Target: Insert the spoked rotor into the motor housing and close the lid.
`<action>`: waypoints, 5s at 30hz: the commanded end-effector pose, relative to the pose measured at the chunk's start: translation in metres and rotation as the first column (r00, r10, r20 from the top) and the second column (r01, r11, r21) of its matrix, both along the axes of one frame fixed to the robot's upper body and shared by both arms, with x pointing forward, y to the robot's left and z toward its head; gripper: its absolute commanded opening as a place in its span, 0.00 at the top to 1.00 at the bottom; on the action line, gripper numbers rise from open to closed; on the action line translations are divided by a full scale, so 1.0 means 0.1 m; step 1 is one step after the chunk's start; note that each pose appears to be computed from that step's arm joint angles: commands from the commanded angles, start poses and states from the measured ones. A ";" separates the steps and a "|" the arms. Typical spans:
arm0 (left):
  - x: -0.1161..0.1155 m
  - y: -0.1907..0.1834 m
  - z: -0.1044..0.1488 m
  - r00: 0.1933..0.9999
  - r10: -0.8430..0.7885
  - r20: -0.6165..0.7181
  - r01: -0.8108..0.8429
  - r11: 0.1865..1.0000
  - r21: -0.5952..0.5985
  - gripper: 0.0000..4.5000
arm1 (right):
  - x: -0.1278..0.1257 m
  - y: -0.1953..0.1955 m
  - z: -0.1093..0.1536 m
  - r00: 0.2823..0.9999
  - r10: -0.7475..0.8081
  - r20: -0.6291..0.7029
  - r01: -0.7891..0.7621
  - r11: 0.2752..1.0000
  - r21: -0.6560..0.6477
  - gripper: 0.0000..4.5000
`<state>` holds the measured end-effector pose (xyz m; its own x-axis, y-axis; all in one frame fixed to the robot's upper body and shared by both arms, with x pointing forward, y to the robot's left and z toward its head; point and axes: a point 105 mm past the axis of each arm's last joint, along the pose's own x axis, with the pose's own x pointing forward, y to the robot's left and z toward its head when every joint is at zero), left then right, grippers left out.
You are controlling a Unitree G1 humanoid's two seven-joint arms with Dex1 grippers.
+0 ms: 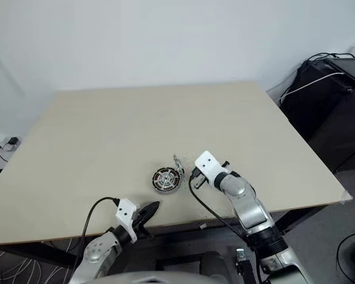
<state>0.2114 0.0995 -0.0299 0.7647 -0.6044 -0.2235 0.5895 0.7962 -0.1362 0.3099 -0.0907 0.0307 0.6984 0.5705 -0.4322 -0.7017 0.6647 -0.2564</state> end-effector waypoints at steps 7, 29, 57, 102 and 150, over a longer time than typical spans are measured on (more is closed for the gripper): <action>0.06 0.00 0.14 0.999 -0.009 0.052 0.009 1.000 -0.012 1.00 | -0.20 0.49 0.23 0.975 0.221 -0.035 -0.201 0.932 0.301 0.99; 0.06 0.00 0.15 0.999 0.000 0.054 0.000 1.000 -0.014 1.00 | -0.33 0.76 -0.17 0.953 0.264 -0.148 -0.209 0.929 0.306 0.99; 0.05 0.02 0.14 0.997 -0.003 0.077 0.005 1.000 -0.016 1.00 | 0.08 0.65 -0.05 0.966 0.257 0.006 -0.246 0.917 0.313 0.01; 0.02 0.01 0.17 0.998 0.009 0.067 -0.008 1.000 -0.019 1.00 | 0.04 0.67 -0.34 0.937 0.309 -0.159 -0.265 0.931 0.250 0.27; 0.01 -0.02 0.18 0.998 -0.001 0.055 0.001 1.000 -0.016 1.00 | 0.11 0.56 -0.30 0.920 0.282 -0.272 -0.221 0.947 0.234 0.27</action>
